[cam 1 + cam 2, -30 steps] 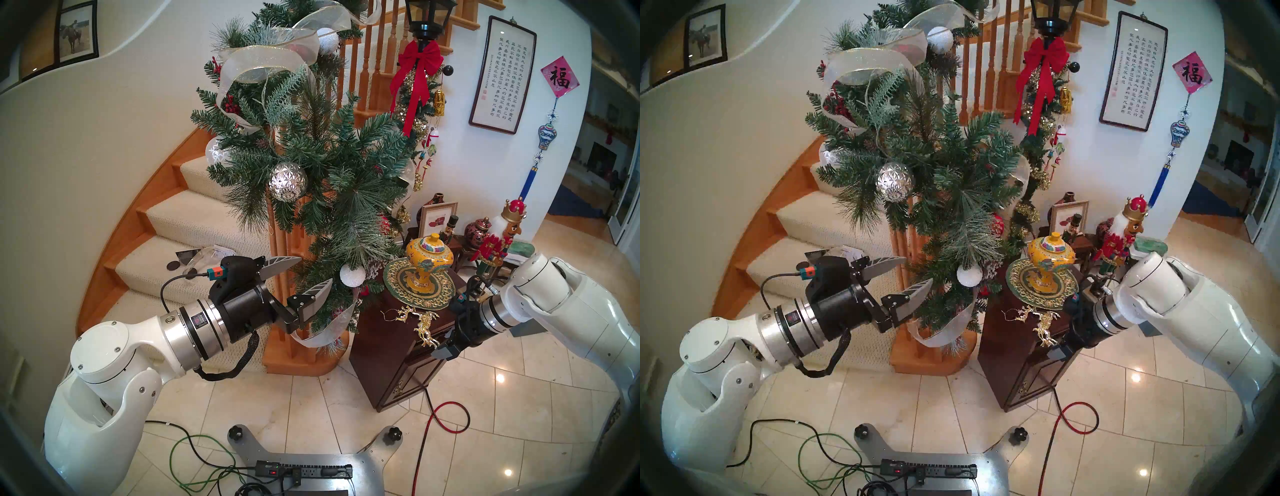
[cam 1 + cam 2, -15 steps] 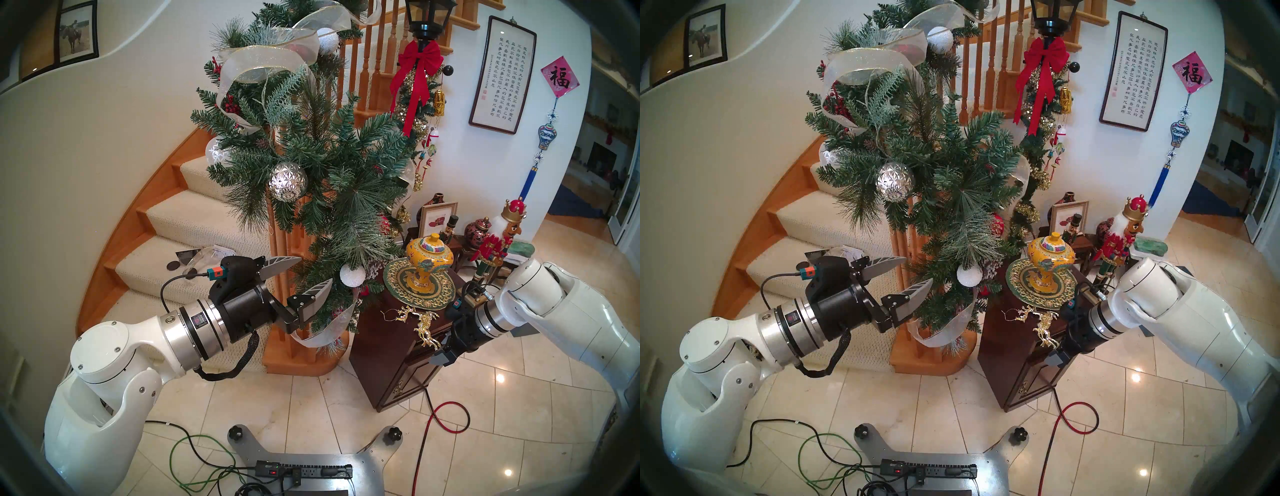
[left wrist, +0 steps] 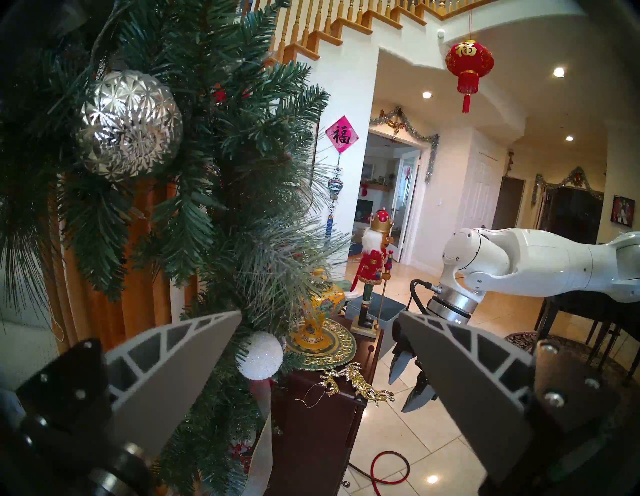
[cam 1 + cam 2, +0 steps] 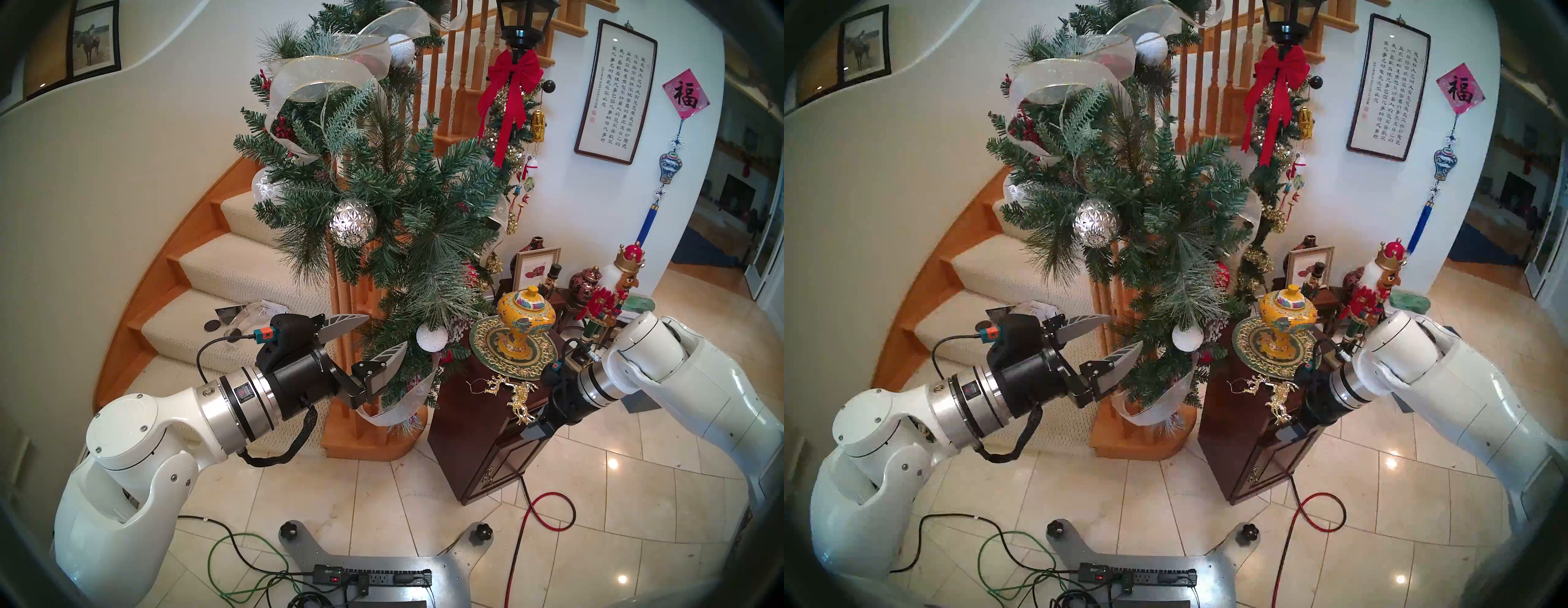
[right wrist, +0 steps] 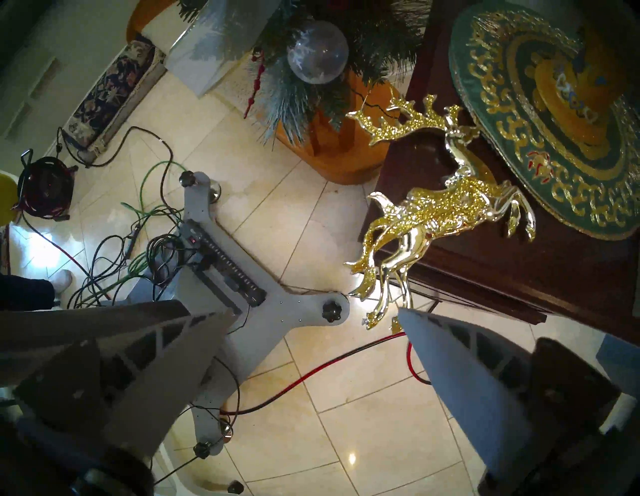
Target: Hang the ornament onto the Christmas-tree-style decoration
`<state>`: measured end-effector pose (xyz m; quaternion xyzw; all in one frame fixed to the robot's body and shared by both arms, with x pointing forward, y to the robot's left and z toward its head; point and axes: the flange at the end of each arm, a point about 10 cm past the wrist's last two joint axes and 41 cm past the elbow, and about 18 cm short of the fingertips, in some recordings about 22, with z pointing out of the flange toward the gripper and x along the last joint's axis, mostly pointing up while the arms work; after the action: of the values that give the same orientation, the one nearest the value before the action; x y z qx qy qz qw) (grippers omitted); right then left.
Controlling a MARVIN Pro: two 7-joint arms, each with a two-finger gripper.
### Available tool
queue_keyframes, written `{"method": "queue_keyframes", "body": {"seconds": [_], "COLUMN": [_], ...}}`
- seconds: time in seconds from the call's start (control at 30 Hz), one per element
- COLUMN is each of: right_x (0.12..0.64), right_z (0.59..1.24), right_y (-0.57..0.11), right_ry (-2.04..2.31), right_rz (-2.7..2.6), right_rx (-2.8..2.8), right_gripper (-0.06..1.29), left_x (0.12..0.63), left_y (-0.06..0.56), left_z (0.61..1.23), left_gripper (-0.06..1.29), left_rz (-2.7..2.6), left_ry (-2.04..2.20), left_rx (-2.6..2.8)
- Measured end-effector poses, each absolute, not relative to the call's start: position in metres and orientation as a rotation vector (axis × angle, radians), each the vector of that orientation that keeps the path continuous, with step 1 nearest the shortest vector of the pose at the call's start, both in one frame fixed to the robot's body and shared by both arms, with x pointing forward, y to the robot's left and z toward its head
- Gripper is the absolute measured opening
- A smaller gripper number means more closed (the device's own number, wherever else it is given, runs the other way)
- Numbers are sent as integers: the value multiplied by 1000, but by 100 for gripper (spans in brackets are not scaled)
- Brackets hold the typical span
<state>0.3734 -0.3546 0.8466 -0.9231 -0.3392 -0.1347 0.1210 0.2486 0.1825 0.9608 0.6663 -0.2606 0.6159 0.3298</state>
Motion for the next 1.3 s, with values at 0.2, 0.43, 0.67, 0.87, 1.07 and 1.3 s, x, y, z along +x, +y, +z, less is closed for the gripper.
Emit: {"method": "queue_keyframes", "body": {"seconds": [0.2, 0.43, 0.67, 0.87, 1.07, 1.3], "right_x": [376, 378, 381, 382, 384, 387], "right_z": [846, 845, 844, 840, 836, 832], "right_y": [-356, -357, -360, -362, -362, -363], "right_ry": [-984, -984, -981, -979, -973, -973], "right_rz": [-399, -400, -399, -393, -388, -383], "right_rx": [-2708, -2716, -2727, -2724, -2719, -2721], "right_gripper": [124, 124, 124, 124, 124, 124], "left_x": [249, 249, 249, 249, 249, 249], "left_y": [182, 182, 182, 182, 182, 182], "left_z": [961, 961, 961, 961, 961, 961], "left_gripper": [124, 124, 124, 124, 124, 124], "left_rz": [1611, 1611, 1611, 1611, 1611, 1611], "left_ry": [-682, -682, -682, -682, -682, -682], "left_rx": [1743, 1743, 1743, 1743, 1743, 1743]}}
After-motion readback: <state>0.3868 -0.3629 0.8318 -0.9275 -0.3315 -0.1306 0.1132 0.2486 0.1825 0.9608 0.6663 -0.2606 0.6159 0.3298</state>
